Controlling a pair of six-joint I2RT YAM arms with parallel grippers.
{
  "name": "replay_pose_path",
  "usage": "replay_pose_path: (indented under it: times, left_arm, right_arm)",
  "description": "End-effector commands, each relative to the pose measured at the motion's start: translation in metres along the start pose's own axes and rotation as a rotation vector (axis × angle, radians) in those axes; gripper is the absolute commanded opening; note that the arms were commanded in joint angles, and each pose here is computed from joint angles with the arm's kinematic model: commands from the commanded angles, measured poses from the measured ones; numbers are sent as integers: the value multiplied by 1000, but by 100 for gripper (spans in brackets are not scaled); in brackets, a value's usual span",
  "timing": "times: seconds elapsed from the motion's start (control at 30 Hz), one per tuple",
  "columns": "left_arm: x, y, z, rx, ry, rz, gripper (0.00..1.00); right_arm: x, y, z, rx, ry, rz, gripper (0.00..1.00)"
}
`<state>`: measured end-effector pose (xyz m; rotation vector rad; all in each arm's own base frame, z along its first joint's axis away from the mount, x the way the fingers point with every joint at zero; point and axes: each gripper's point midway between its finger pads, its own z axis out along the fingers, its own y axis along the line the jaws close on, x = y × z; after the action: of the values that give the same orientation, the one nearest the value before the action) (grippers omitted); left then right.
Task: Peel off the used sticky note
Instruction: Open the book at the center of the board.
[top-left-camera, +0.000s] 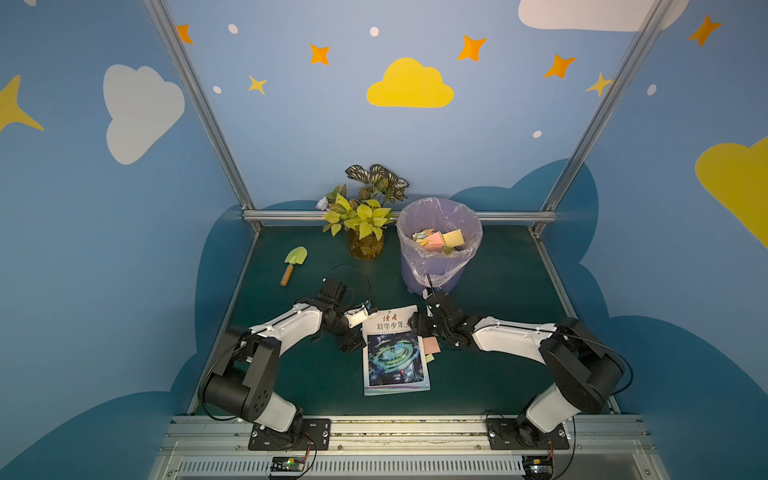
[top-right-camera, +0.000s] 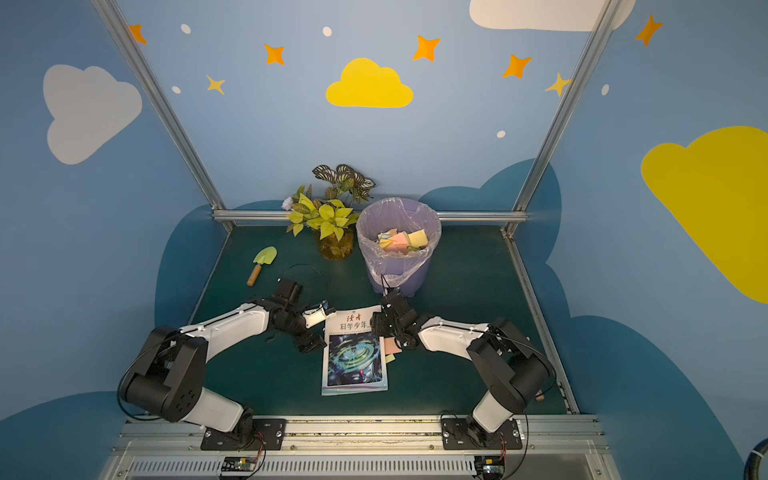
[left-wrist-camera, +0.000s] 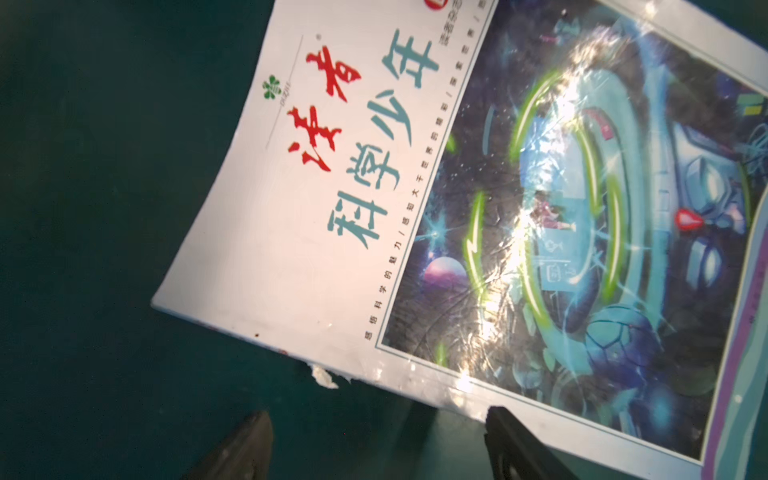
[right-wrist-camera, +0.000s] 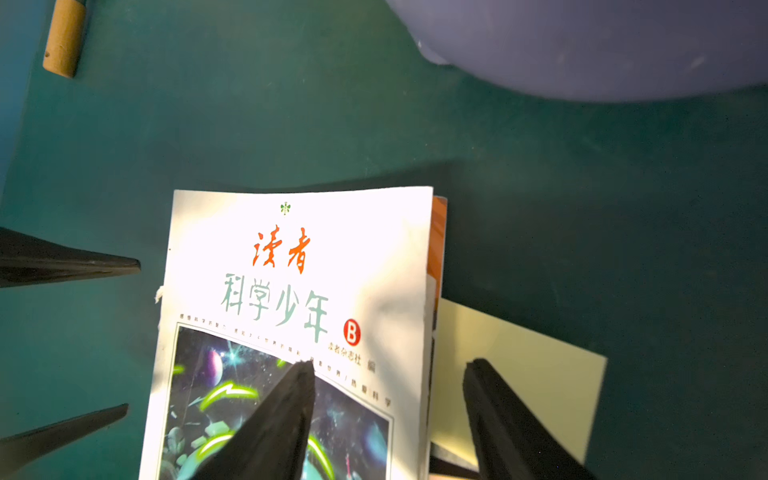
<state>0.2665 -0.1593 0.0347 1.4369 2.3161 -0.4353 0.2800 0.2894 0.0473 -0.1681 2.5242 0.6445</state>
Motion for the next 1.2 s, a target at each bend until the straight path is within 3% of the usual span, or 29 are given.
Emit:
replay_pose_path:
  times: [0.0, 0.23, 0.73, 0.87, 1.17]
  left_arm:
    - [0, 7, 1, -29, 40, 30, 83]
    - [18, 14, 13, -75, 147, 51, 76]
    - [22, 15, 16, -95, 158, 73, 74]
    - [20, 15, 15, -94, 153, 73, 72]
    - [7, 7, -5, -38, 65, 41, 71]
  right_arm:
    - [-10, 16, 3, -62, -23, 19, 62]
    - [1, 24, 6, -94, -7, 28, 60]
    - [9, 55, -16, -208, -58, 70, 54]
    - [10, 68, -28, -219, -81, 50, 46]
    - [2, 88, -50, -204, -144, 27, 11]
